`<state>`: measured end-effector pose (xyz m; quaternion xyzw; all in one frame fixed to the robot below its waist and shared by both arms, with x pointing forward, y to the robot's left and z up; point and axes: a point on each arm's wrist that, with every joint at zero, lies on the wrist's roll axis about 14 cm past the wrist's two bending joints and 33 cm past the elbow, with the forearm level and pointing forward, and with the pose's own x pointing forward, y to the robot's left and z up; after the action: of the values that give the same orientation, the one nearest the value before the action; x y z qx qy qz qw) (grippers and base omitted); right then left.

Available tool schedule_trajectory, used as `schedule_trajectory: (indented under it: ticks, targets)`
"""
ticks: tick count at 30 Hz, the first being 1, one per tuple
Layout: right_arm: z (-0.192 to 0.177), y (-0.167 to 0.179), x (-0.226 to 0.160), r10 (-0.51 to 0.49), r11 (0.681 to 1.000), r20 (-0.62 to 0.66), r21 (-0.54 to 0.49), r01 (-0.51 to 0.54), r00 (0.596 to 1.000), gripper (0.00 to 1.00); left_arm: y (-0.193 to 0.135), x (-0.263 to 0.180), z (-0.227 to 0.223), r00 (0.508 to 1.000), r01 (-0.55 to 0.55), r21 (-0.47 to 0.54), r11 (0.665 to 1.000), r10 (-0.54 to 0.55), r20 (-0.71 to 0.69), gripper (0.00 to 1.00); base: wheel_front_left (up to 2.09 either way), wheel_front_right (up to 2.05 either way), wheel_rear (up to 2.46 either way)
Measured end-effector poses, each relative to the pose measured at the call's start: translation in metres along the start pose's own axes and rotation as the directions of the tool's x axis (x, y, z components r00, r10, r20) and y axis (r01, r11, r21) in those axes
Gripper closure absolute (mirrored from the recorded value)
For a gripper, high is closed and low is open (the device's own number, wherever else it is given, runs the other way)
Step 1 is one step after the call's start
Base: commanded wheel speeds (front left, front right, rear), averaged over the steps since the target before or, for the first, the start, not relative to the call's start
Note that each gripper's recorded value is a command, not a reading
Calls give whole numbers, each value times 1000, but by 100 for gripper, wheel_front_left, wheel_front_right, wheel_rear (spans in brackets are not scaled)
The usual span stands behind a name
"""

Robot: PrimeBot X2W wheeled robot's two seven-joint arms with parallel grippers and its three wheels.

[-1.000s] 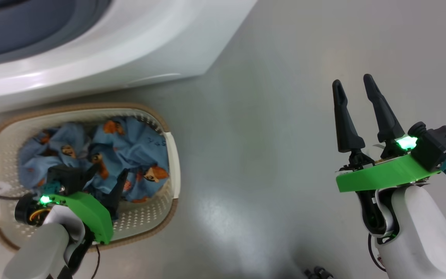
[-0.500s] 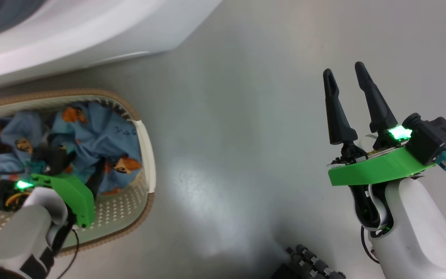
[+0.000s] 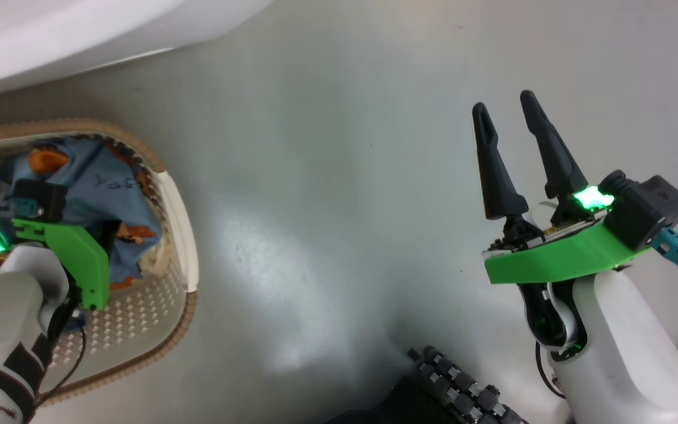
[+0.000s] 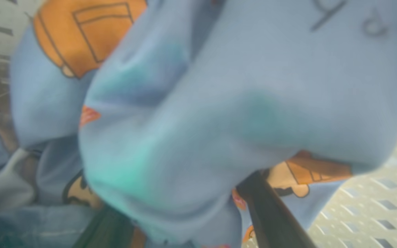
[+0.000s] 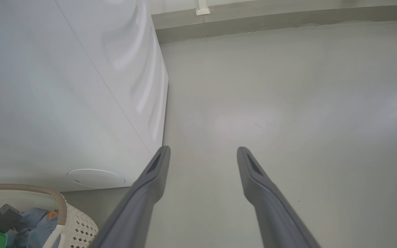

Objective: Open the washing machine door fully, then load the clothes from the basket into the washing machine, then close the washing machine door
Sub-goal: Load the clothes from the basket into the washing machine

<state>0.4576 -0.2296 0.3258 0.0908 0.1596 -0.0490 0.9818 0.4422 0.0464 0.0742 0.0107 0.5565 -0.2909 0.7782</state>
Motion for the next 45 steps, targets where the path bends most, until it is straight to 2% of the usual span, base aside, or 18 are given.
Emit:
schedule_trajectory:
  ticks: [2,3,4,5,13,20,29,40,43,45]
  targets:
    - [1,-1,2,-1,1000,3,-6,1,1000,0,-1,5,-1,1000,1,3,1000,-1,-12,0,0,0,0]
    - [1,-2,2,-3,1000,2,-6,3,1000,0,-1,7,-1,1000,2,5,1000,-2,-16,38,0,0,0]
    - [1,-3,1,-5,1000,0,0,5,1000,0,-3,9,0,1000,5,7,1000,-5,-17,65,0,0,0]
    - [0,-3,1,-7,1000,-2,4,7,1000,0,-4,11,0,1000,8,9,1000,-8,-18,100,0,0,0]
    - [1,-1,1,-1,1000,-1,8,1,1000,0,-8,8,1,1000,17,3,1000,-17,-16,100,0,0,0]
    - [14,8,1,21,1000,35,22,-22,999,0,-13,-11,24,996,31,-82,996,-24,91,100,0,0,0]
    - [42,13,-4,33,999,103,25,-36,994,0,-35,-43,40,977,89,-107,990,-65,205,100,0,0,0]
    - [85,21,-21,55,998,200,14,-59,978,0,-55,-104,69,921,121,-121,985,-66,383,100,0,0,0]
    - [92,21,-29,64,998,214,9,-68,975,0,-58,-124,82,897,129,-134,982,-58,439,100,0,0,0]
    - [100,23,-36,77,997,229,4,-80,970,0,-60,-148,101,859,142,-157,977,-42,511,100,0,0,0]
